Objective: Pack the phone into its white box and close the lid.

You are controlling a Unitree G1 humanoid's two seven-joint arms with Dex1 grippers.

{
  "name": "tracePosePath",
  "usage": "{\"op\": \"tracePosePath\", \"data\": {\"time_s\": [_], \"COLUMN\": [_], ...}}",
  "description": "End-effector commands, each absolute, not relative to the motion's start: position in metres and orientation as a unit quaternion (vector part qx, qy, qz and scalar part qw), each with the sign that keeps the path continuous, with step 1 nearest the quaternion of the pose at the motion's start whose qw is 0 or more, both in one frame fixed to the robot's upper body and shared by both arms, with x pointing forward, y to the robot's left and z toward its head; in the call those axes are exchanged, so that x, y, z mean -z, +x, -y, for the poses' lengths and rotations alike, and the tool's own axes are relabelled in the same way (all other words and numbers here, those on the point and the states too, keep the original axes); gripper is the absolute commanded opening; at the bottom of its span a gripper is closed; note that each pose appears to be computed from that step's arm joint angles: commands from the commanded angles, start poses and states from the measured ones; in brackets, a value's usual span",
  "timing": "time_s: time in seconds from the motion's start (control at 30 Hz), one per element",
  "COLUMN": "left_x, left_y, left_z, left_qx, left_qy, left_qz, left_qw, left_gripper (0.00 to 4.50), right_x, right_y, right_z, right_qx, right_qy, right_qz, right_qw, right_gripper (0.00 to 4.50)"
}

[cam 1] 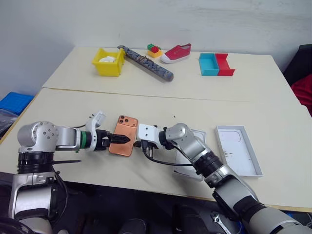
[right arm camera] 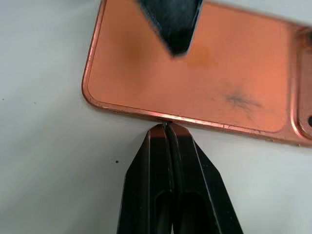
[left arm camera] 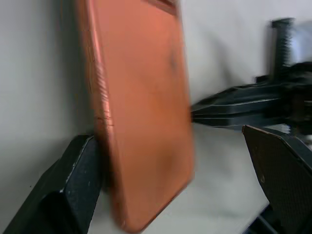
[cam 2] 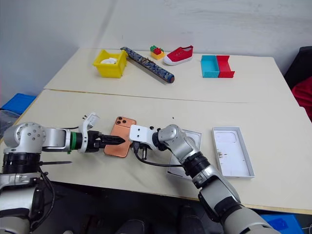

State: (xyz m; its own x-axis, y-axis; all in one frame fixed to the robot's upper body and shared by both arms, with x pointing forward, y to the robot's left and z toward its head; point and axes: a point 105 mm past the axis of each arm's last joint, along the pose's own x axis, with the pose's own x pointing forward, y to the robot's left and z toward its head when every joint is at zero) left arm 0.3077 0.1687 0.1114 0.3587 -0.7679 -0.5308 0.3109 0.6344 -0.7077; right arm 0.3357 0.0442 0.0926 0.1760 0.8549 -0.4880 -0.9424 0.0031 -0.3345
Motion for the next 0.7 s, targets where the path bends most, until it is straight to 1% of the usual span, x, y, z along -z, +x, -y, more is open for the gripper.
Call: {"op": "tracePosePath", "data": {"time_s": [0.03,0.1,0.27,0.3,0.37,0.4,0.57,0.6,0.7], "left_x": [-0.095,-0.097,-0.088,-0.089,-0.094,-0.097,-0.105,-0.105,-0.107], "left_y": [0.292,0.290,0.287,0.288,0.290,0.290,0.289,0.289,0.288], "left_z": [-0.163,-0.167,-0.178,-0.180,-0.183,-0.184,-0.187,-0.187,-0.185], "left_qx": [0.364,0.370,0.345,0.343,0.344,0.348,0.363,0.363,0.371], "left_qy": [-0.318,-0.343,-0.341,-0.346,-0.356,-0.362,-0.378,-0.379,-0.378], "left_qz": [-0.486,-0.480,-0.495,-0.492,-0.482,-0.476,-0.462,-0.462,-0.456], "left_qw": [0.728,0.717,0.720,0.722,0.723,0.722,0.715,0.715,0.716], "left_gripper": [4.50,4.50,4.50,4.32,3.93,3.64,1.93,1.65,0.66], "right_x": [-0.103,-0.103,-0.103,-0.103,-0.102,-0.102,-0.106,-0.107,-0.118], "right_y": [0.331,0.331,0.332,0.332,0.332,0.332,0.327,0.325,0.321], "right_z": [-0.053,-0.054,-0.053,-0.052,-0.050,-0.049,-0.047,-0.047,-0.046], "right_qx": [-0.648,-0.647,-0.646,-0.645,-0.644,-0.643,-0.652,-0.654,-0.659], "right_qy": [-0.298,-0.297,-0.297,-0.298,-0.299,-0.298,-0.289,-0.286,-0.276], "right_qz": [-0.050,-0.050,-0.050,-0.051,-0.051,-0.051,-0.037,-0.034,-0.012], "right_qw": [0.699,0.700,0.701,0.702,0.702,0.703,0.700,0.699,0.699], "right_gripper": [0.04,0.04,0.04,0.01,0.00,0.00,0.00,0.00,0.00]}}
